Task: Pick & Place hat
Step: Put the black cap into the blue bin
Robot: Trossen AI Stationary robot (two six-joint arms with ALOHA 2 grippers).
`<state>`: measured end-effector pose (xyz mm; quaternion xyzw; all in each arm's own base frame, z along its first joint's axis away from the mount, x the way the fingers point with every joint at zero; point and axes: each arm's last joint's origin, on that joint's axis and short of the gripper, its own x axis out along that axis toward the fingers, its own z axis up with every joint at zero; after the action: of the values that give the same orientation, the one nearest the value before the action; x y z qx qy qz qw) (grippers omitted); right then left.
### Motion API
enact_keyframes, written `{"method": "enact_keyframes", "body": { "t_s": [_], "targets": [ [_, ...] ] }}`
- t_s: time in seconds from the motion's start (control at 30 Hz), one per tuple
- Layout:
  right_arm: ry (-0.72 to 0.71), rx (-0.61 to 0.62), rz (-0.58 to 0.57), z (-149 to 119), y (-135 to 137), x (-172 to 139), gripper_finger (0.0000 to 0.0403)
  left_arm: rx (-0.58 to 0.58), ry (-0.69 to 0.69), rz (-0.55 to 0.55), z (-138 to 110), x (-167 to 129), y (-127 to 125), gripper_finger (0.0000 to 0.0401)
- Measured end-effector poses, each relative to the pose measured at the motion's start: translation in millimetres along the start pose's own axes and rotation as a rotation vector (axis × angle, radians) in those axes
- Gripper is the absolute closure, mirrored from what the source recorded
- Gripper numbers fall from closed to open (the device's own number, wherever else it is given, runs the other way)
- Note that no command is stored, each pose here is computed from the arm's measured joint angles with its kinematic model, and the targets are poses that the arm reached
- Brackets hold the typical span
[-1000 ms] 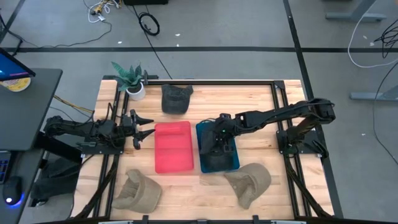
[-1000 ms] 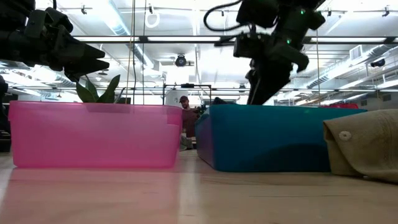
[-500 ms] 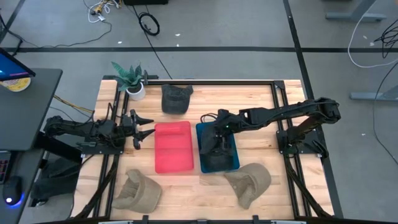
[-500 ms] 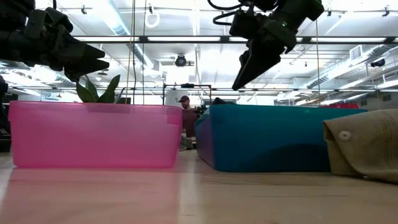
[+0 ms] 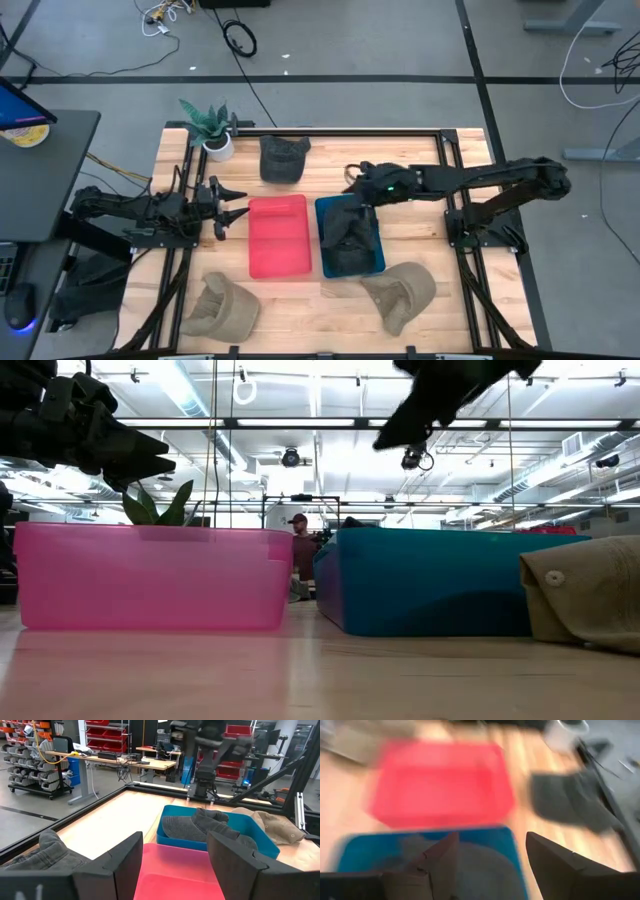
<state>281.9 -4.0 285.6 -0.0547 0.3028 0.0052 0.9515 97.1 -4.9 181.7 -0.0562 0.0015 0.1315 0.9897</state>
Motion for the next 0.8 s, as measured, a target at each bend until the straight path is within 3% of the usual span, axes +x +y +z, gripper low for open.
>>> {"method": "enact_keyframes", "body": {
  "t_s": [0.1, 0.4, 0.63, 0.8],
  "targets": [
    [-0.123, -0.004, 0.047, -3.2, 2.1, -20.4, 0.0167, 0.001, 0.001, 0.0, -0.1, 0.0, 0.0, 0.0176],
    [-0.373, 0.015, 0.014, -37.9, 4.0, -78.2, 0.0167, -0.056, -0.008, -0.029, 1.2, 0.0, -0.9, 0.0176],
    [-0.54, 0.054, 0.071, -74.9, 10.0, -96.2, 0.0167, 0.042, -0.015, -0.033, 1.7, 0.0, -1.1, 0.0176],
    [-0.594, 0.06, 0.117, -96.3, 13.9, -96.7, 0.0167, 0.07, -0.02, 0.035, 1.9, 0.0, 0.8, 0.0176]
  ]
}}
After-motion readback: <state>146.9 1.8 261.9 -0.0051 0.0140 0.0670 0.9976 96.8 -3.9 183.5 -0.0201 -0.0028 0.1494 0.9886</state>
